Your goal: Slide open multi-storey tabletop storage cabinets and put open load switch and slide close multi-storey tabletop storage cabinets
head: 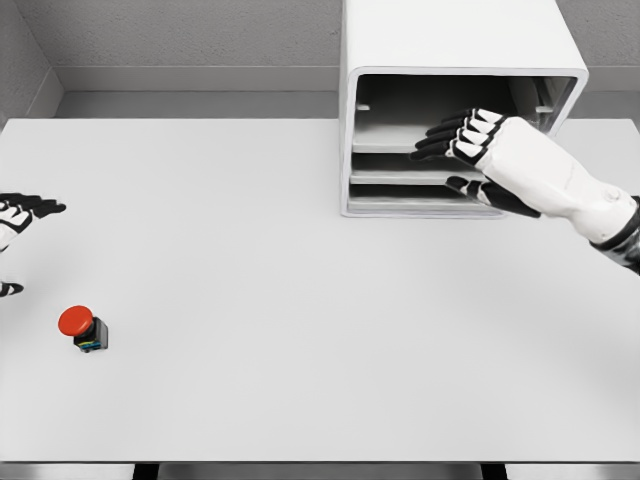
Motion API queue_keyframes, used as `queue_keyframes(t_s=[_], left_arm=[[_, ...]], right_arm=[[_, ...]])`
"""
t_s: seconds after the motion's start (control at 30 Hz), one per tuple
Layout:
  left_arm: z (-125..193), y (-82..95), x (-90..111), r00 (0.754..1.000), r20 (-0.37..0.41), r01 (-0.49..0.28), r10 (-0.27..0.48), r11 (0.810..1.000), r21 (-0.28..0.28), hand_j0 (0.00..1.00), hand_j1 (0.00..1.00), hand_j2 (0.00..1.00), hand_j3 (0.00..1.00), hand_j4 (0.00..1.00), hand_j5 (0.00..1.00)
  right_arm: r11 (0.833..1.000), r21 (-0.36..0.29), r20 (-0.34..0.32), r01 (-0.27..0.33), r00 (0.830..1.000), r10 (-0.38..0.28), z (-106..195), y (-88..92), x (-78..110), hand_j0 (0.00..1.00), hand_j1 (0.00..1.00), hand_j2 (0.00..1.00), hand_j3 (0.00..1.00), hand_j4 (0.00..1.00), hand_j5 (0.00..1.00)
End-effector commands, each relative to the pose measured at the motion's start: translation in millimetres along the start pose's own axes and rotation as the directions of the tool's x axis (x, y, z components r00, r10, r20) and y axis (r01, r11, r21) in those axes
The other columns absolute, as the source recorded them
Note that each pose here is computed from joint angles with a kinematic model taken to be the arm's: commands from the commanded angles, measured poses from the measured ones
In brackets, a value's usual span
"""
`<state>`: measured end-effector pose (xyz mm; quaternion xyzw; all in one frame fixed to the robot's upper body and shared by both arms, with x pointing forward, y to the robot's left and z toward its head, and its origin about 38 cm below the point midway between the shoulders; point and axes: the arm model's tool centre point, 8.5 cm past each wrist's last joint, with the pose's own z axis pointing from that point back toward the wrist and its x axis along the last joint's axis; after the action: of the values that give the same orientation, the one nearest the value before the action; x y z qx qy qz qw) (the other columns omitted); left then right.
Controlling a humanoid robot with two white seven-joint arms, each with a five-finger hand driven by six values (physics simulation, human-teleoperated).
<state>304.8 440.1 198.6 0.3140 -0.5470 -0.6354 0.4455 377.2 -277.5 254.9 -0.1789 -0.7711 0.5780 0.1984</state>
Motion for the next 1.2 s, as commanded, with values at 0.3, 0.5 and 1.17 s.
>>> queue_keyframes(t_s=[0.3, 0.5, 1.17], left_arm=[[15.3, -19.9, 20.9, 0.999, 0.047, -0.017, 0.020, 0.998, -0.066, 1.00, 1.00, 1.00, 1.00, 1.00, 1.00], [22.0, -31.5, 24.7, 0.995, 0.062, -0.069, 0.074, 0.994, -0.082, 1.00, 1.00, 1.00, 1.00, 1.00, 1.00], [19.8, -54.2, 39.8, 0.984, 0.111, -0.127, 0.142, 0.982, -0.138, 1.00, 1.00, 1.00, 1.00, 1.00, 1.00]], right_arm=[[0.994, 0.038, -0.075, 0.101, 0.992, -0.098, -0.8, 40.9, -22.7, 0.72, 0.72, 0.72, 0.72, 0.72, 0.72], [0.993, 0.030, -0.102, 0.116, 0.988, -0.113, -11.1, 46.0, -38.1, 0.72, 0.72, 0.72, 0.72, 0.72, 0.72], [0.987, 0.045, -0.176, 0.154, 0.974, -0.144, -34.5, 65.5, -72.0, 0.72, 0.72, 0.72, 0.72, 0.72, 0.72]])
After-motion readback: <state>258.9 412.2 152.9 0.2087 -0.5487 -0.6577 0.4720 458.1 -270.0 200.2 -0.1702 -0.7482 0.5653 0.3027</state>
